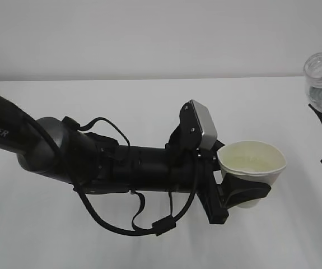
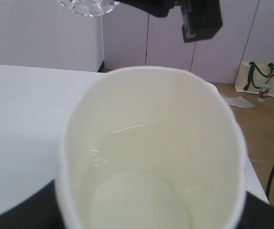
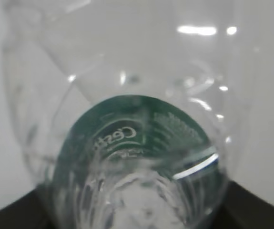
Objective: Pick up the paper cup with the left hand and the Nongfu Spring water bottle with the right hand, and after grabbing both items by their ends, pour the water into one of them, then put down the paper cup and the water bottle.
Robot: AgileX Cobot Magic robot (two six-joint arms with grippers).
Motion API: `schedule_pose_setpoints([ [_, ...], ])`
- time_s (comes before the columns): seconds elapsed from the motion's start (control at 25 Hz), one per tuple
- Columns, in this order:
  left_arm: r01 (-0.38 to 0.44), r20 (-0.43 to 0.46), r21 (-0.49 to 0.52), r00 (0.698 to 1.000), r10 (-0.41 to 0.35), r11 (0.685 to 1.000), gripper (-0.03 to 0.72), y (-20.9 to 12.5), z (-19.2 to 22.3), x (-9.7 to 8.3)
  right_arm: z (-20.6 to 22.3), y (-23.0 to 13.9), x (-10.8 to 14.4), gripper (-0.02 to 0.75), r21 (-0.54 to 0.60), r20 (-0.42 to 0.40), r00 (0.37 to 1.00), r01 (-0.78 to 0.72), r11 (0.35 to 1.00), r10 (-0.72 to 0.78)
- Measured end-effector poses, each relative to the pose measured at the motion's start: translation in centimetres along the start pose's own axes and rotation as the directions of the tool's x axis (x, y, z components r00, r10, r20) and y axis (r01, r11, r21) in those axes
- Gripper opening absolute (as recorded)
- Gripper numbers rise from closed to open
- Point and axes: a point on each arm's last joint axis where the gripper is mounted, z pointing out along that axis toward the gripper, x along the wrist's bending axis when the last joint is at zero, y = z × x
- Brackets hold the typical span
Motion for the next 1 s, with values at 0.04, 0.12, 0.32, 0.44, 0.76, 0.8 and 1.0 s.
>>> schedule_pose_setpoints([
  [0.04,0.005,-0.006,-0.004,1.000,-0.005,1.000,0.424,0.03,0.00,0.06,0.00,0.00,0.00,0.438,0.000,0.000,1.000,-0.021,1.000,0.021],
  [0.12,0.016,-0.021,-0.012,1.000,-0.016,1.000,0.424,0.11,-0.01,0.19,0.00,0.00,0.00,0.438,0.000,0.000,0.998,-0.069,0.998,0.069],
  [0.32,0.024,-0.031,-0.019,0.999,-0.025,1.000,0.423,0.16,-0.01,0.29,0.00,0.00,0.00,0.438,0.000,0.000,0.984,-0.181,0.984,0.181],
  [0.44,0.024,-0.031,-0.019,0.999,-0.025,1.000,0.423,0.16,-0.01,0.29,0.00,0.00,0.00,0.438,0.000,0.000,0.965,-0.263,0.965,0.263],
  [0.76,0.025,-0.028,-0.029,0.999,-0.026,0.999,0.423,0.25,-0.01,0.26,0.00,-0.19,-0.29,0.438,0.000,0.038,0.831,-0.556,0.831,0.555],
  [0.8,0.026,-0.027,-0.033,0.999,-0.027,0.999,0.423,0.29,-0.01,0.25,0.00,-0.20,-0.40,0.438,-0.007,0.048,0.812,-0.582,0.813,0.582],
  [1.0,0.031,-0.032,-0.046,0.999,-0.032,0.998,0.423,0.40,-0.02,0.31,-0.04,-0.21,-0.92,0.438,-0.054,0.088,0.707,-0.700,0.712,0.702],
])
